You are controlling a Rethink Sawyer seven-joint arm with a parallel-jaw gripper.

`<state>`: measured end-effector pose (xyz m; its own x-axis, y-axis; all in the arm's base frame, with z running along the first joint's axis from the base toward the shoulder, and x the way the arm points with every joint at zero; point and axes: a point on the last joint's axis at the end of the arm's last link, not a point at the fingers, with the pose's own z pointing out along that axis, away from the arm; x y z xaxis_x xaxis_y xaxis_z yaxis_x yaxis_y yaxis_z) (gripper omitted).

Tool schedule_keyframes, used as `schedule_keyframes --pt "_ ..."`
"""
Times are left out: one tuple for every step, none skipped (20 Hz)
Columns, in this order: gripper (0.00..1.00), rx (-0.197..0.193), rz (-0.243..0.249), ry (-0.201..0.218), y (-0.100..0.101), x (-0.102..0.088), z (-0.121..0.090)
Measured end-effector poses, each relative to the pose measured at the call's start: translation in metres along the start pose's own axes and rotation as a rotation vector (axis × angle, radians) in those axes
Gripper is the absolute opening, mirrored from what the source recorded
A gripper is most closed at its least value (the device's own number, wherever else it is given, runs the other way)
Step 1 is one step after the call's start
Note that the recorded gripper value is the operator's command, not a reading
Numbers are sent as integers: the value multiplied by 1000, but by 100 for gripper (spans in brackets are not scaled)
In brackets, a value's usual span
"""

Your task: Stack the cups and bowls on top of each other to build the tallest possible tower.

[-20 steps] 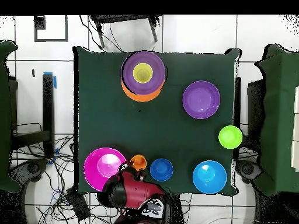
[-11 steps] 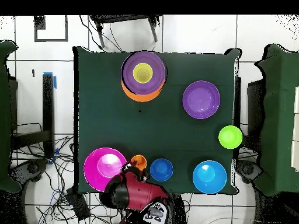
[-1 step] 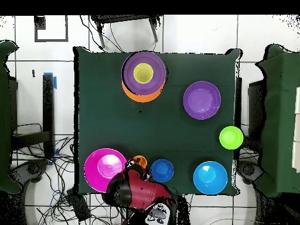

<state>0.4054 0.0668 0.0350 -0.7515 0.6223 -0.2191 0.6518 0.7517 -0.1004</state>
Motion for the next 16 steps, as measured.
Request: schedule_keyframes --pt "100 -1 0 -1 0 -1 0" --pt "100 -2 1 -3 1 -2 0" --pt "100 -2 1 -4 1 -2 0" --pt "100 -4 1 -5 2 -3 0" --pt "100 -4 1 -5 2 -3 0" --pt "100 -5 1 -6 2 -3 -1" --pt "100 -5 1 -5 3 -4 -2" --pt "100 -5 1 -4 3 -4 -3" --pt "100 -6 1 -3 4 -5 -4" --pt "100 -6 1 -3 5 -6 -5" --pt "100 -6 -1 1 8 -8 -9" --pt "100 -6 -2 3 10 -9 -10" --pt "100 -5 -4 7 12 -10 -12" --pt "100 -5 -3 9 13 -12 -13" --pt "100 -5 -3 11 14 -13 -14" --pt "100 -5 -2 11 16 -15 -15"
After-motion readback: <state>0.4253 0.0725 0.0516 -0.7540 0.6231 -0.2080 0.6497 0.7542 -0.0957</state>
